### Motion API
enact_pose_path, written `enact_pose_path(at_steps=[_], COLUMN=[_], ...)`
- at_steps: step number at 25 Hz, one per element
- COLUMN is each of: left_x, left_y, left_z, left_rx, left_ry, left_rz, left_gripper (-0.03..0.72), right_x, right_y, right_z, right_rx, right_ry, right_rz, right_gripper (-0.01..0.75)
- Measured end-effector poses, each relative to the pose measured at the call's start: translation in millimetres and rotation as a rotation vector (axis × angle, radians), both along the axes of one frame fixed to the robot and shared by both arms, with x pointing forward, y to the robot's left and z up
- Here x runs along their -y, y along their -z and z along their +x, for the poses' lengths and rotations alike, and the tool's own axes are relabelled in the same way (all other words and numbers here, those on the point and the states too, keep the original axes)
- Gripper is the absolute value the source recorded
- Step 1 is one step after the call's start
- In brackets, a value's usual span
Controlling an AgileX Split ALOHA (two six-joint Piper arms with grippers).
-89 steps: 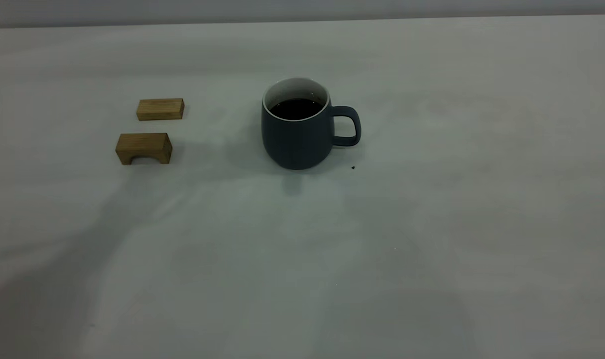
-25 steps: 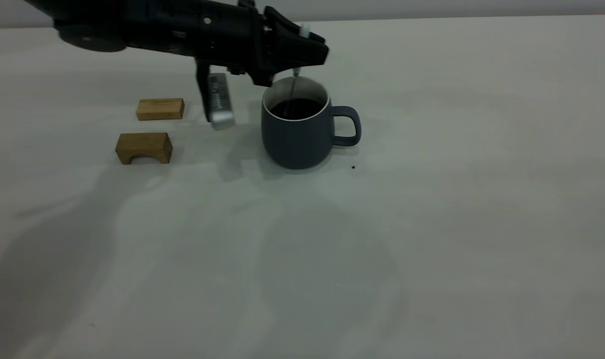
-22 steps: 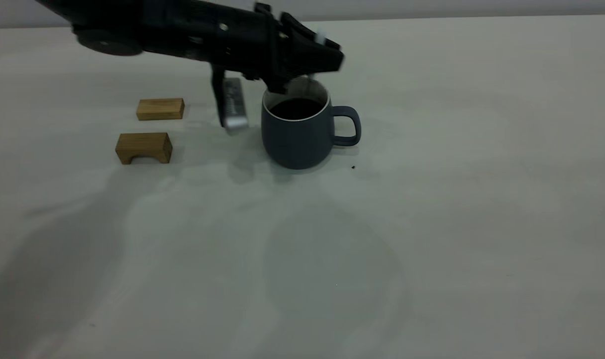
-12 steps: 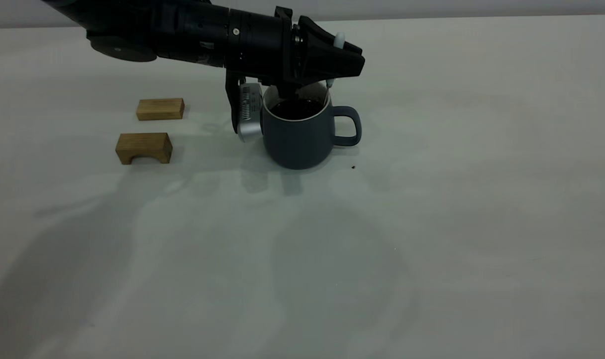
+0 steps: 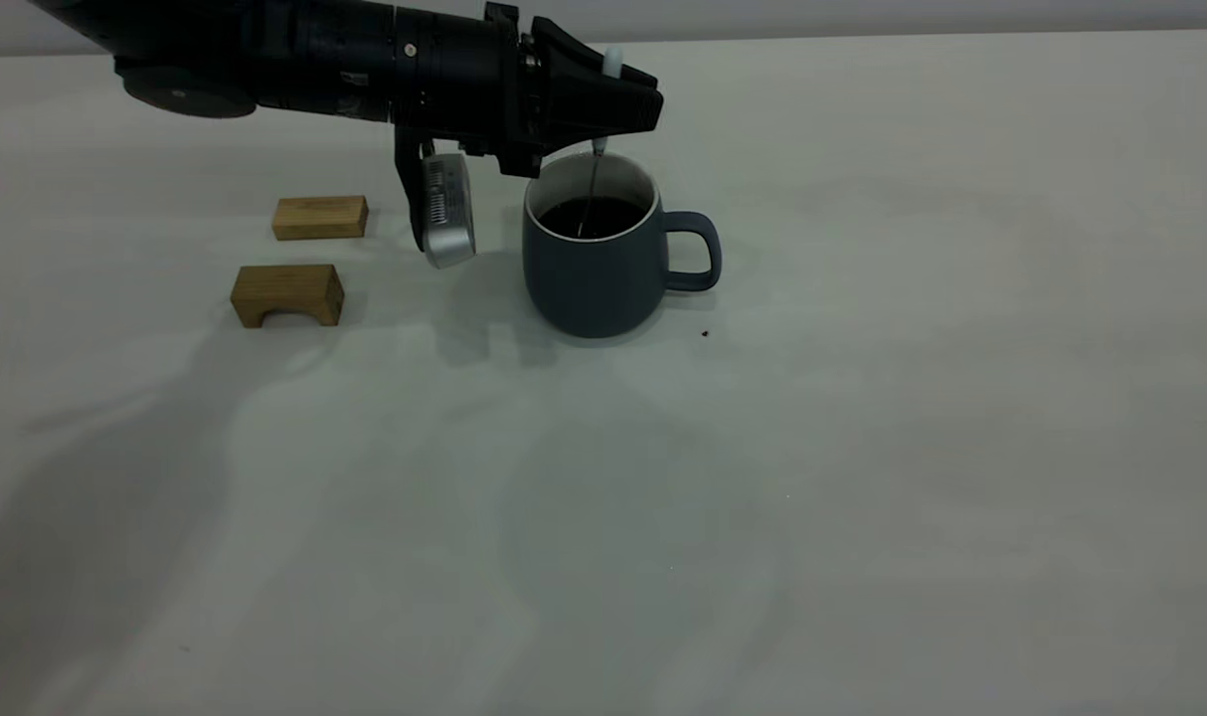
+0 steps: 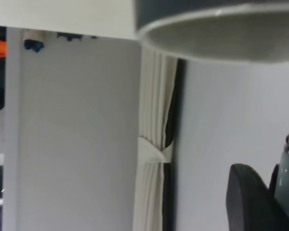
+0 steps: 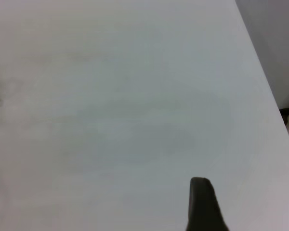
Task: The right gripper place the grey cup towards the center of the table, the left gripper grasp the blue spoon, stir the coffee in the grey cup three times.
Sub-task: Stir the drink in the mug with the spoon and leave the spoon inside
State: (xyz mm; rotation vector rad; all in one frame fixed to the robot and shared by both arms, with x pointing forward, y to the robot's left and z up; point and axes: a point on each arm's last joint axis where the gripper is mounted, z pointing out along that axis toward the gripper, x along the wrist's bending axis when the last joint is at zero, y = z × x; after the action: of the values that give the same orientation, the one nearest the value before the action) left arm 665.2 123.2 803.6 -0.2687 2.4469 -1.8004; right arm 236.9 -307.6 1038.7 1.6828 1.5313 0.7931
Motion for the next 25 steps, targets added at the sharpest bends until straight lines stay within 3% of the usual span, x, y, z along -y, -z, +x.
enact_pose_path(at_steps=[5, 11, 16, 20, 25], left_x=[5.4, 14.8, 5.9, -9.3, -4.5], left_y=[1.5, -3.3, -2.1, -1.9, -1.4], left_z=[-1.3, -10.9, -15.2, -7.8, 1.2], left_rx=[0.001, 0.0, -0.011, -0.028, -0.022], left_ry=[-0.001, 0.091, 0.162, 0.108, -0.003], left_rz=[0.017, -0.038, -0.025, -0.025, -0.016], left_gripper=[0.132, 0.132, 0.132, 0.132, 0.132], right_x=[0.0, 0.0, 0.1, 0.1, 0.1], right_y=[0.0, 0.0, 0.0, 0.0, 0.0], right_z=[0.0, 0.0, 0.0, 0.0, 0.0], right_rx=[0.0, 0.0, 0.0, 0.0, 0.0], right_ry=[0.0, 0.0, 0.0, 0.0, 0.0], right_rz=[0.0, 0.0, -0.001, -0.001, -0.001], right_gripper=[0.511, 0.511, 0.511, 0.511, 0.511])
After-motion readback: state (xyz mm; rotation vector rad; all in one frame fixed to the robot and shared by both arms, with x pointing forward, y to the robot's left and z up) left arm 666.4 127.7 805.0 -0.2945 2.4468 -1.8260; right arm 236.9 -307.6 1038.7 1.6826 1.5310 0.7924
